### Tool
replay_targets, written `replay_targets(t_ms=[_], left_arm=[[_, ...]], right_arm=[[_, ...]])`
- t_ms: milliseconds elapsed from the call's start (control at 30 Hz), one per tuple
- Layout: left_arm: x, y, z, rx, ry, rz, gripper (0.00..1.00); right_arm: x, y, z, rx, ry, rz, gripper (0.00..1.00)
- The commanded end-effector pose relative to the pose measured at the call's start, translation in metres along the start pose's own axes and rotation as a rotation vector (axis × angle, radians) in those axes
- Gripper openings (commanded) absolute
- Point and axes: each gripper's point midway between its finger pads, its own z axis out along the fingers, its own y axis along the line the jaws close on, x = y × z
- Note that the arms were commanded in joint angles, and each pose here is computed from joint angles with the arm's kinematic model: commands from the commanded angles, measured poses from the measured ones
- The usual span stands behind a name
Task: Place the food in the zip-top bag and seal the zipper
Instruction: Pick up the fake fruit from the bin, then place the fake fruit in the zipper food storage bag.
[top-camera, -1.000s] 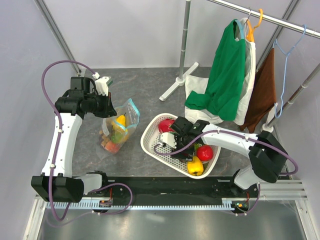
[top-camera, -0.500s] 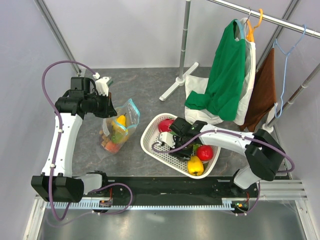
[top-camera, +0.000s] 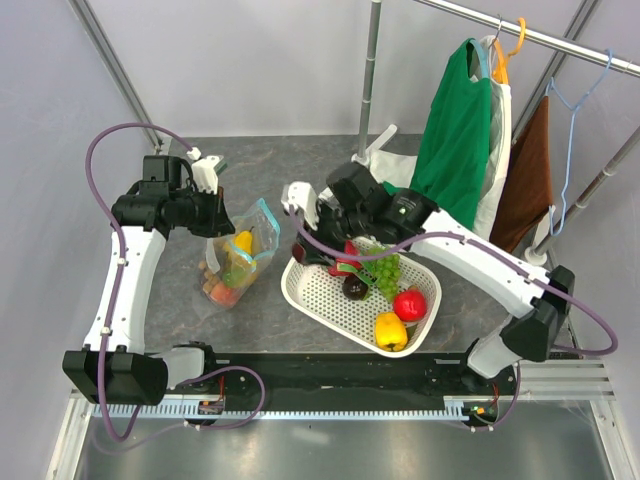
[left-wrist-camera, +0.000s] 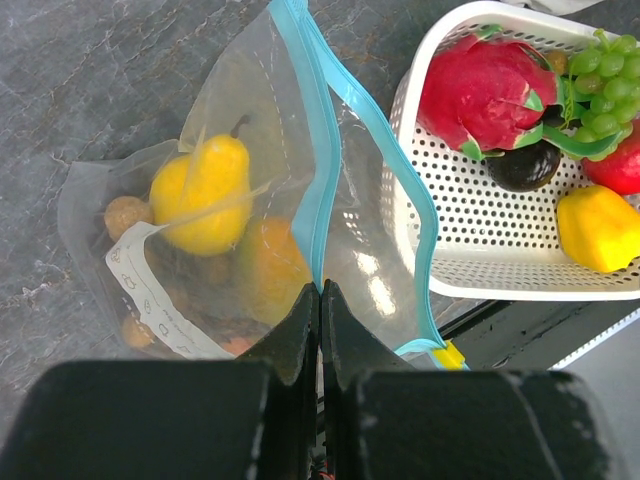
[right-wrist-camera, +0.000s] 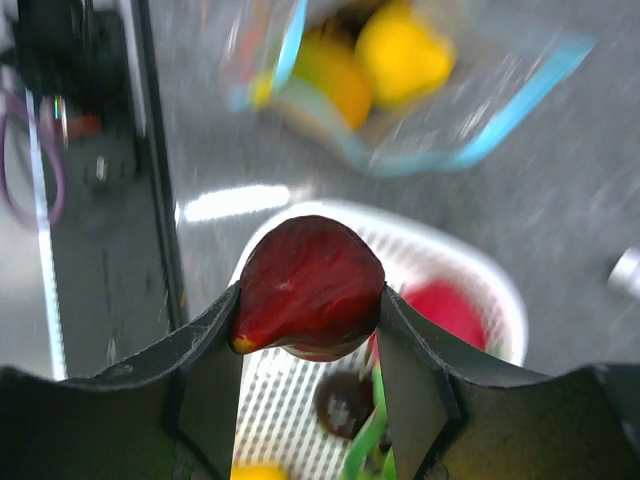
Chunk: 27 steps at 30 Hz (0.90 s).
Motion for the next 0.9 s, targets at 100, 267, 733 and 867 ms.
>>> replay_targets(t_ms=[100, 267, 733, 867], left_arm=[[-0.014, -0.01, -0.008, 0.033, -0.059, 0.015, 0.02], [-0.025, -0.017, -0.016, 0.063, -0.091, -0.006, 0.02], [-0.032, -0.03, -0.022, 0.14, -0.111, -0.022, 0.02], [-0.029, -0.029, -0.018, 0.145, -0.105, -0.027, 0.02]], right_arm=[[-0.103, -0.042, 0.041, 0.054, -0.281, 0.078, 0.3], [-0.094, -0.052, 0.092, 0.001, -0.27, 0.123, 0.28], [-0.075, -0.064, 0.049, 0.068, -0.251, 0.215, 0.93], [-0.023, -0.067, 0.017, 0.093, -0.194, 0.23, 0.94]])
